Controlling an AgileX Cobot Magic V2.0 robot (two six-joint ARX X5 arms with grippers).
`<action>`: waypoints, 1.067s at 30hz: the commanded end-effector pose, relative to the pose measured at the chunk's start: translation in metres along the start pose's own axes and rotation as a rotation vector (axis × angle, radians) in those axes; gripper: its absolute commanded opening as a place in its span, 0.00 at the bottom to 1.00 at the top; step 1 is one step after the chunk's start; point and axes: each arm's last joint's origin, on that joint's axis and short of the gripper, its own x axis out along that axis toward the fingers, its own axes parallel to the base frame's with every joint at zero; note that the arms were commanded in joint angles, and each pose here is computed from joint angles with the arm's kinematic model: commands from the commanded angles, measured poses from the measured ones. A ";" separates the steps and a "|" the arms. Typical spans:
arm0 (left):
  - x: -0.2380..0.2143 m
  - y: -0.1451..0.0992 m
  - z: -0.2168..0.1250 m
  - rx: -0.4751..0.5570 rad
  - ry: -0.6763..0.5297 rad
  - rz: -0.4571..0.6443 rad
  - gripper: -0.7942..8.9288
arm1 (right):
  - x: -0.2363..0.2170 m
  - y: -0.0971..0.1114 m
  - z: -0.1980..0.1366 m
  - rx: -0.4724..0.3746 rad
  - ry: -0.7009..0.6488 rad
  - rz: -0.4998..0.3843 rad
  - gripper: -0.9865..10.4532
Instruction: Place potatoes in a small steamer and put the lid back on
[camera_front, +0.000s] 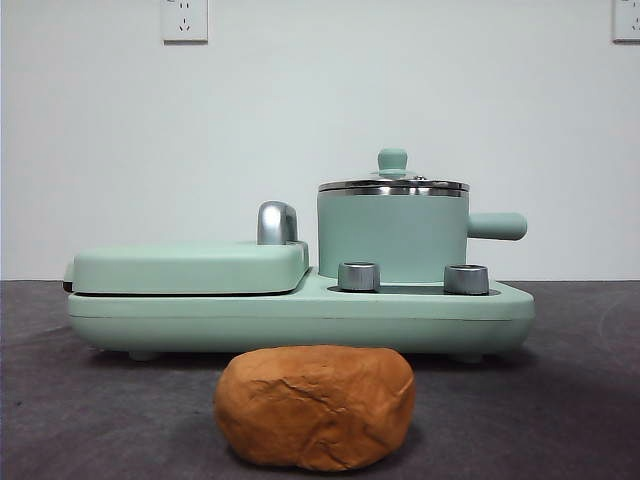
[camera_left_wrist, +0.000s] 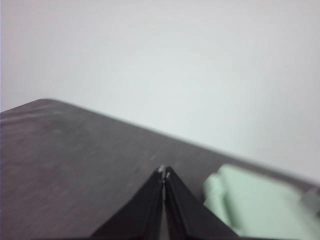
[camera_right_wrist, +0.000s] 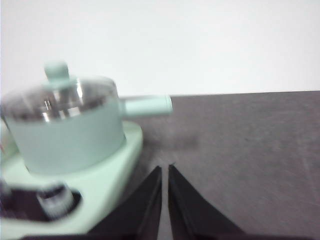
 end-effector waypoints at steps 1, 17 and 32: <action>0.000 -0.002 0.002 -0.116 -0.060 -0.052 0.09 | -0.001 0.002 0.011 0.180 -0.115 0.037 0.10; 0.006 -0.051 0.109 0.088 0.239 -0.421 0.09 | -0.004 0.028 0.115 -0.062 0.121 0.237 0.10; 0.048 -0.070 0.129 0.614 0.396 -0.657 0.09 | 0.048 0.039 0.123 -0.631 0.314 0.430 0.11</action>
